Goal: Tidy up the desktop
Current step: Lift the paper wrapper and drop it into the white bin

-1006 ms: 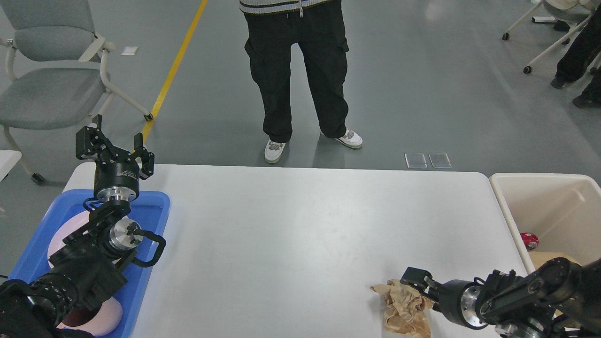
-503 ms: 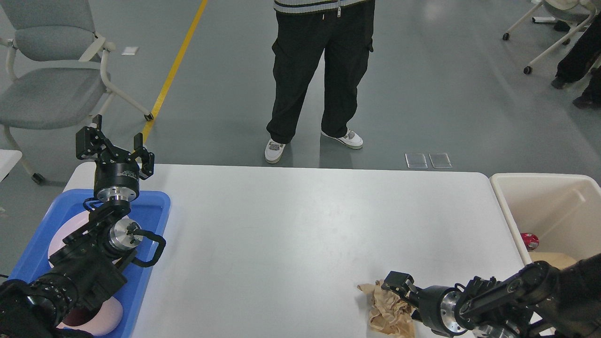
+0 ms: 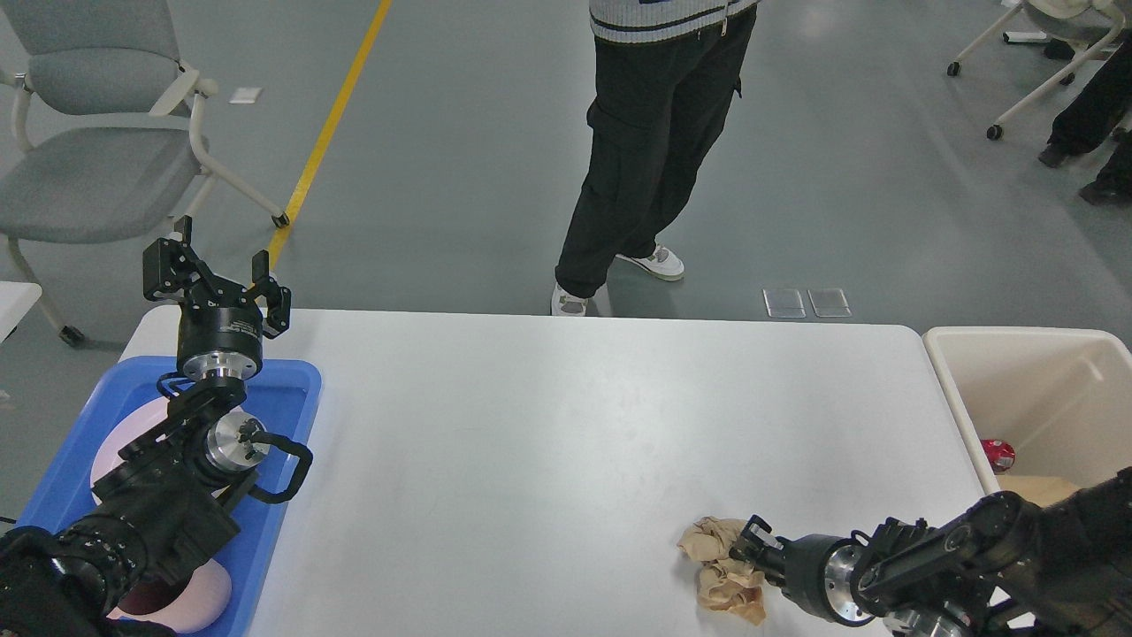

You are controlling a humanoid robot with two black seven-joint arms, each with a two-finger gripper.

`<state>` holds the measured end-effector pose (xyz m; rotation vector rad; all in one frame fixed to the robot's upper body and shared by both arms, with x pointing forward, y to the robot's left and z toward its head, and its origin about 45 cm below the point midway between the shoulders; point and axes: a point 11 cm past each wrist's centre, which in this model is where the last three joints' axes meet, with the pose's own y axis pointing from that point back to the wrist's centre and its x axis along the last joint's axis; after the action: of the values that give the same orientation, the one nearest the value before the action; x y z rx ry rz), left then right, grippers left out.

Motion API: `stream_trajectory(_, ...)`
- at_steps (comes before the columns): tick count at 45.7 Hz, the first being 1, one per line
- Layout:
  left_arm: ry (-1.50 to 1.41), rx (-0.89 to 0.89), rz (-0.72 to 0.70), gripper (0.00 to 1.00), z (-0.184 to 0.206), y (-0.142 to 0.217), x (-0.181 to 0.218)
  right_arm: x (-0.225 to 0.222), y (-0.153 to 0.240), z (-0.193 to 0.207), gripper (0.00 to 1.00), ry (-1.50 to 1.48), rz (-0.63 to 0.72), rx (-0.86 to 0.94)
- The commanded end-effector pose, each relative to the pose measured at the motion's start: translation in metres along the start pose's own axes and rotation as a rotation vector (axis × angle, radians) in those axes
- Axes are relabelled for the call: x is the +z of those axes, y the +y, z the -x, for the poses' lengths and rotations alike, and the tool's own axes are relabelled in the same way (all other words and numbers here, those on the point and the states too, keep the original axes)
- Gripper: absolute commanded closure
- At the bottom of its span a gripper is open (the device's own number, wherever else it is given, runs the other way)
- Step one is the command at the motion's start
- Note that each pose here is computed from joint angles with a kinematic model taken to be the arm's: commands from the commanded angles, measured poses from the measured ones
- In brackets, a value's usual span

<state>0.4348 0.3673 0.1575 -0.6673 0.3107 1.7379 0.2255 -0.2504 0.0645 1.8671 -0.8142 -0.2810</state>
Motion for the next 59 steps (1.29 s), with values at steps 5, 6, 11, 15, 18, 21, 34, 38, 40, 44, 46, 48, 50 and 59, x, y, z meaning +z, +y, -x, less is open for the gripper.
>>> stream_trajectory(5,-0.001,0.001,0.000,0.04,-0.001,0.000,0.000,-0.001,0.018,-0.029,1.00,0.027,0.002,0.049)
stream_trajectory(6,0.000,0.000,0.000,0.04,0.000,0.000,0.000,-0.002,0.021,-0.035,1.00,0.046,0.006,0.060)
stream_trajectory(11,0.000,0.000,0.000,0.04,0.000,0.000,0.000,-0.020,0.048,-0.080,1.00,0.248,0.022,0.129)
stream_trajectory(15,0.000,0.000,0.000,0.04,0.000,0.000,0.000,-0.051,0.077,-0.108,1.00,0.448,0.023,0.146)
stream_trajectory(18,-0.001,0.001,0.000,0.04,-0.001,0.000,0.000,-0.086,0.103,-0.120,1.00,0.565,0.013,0.128)
stream_trajectory(21,0.000,0.000,0.000,0.04,0.000,0.000,0.000,-0.119,0.122,-0.121,1.00,0.623,-0.002,0.083)
stream_trajectory(34,-0.001,0.001,0.000,0.04,-0.001,0.000,0.000,-0.157,0.135,-0.105,1.00,0.715,0.019,-0.028)
stream_trajectory(38,-0.001,0.001,0.000,0.04,-0.001,0.000,0.000,-0.127,0.121,-0.135,1.00,0.658,0.073,0.022)
stream_trajectory(40,-0.001,0.001,0.000,0.04,-0.001,0.000,0.000,-0.107,0.117,-0.163,1.00,0.624,0.109,0.080)
stream_trajectory(44,-0.001,0.001,0.000,0.04,-0.001,0.000,0.000,-0.052,0.107,-0.214,1.00,0.566,0.204,0.180)
stream_trajectory(46,-0.001,0.001,0.000,0.04,-0.001,0.000,0.000,-0.025,0.107,-0.241,1.00,0.545,0.247,0.250)
stream_trajectory(48,-0.001,0.001,0.000,0.04,-0.001,0.000,0.000,0.007,0.111,-0.273,1.00,0.522,0.297,0.342)
stream_trajectory(50,-0.001,0.001,0.000,0.04,-0.001,0.000,0.000,0.038,0.114,-0.293,1.00,0.515,0.350,0.403)
stream_trajectory(59,-0.001,0.001,0.000,0.04,-0.001,0.000,0.000,0.140,0.112,-0.326,1.00,0.563,0.501,0.622)
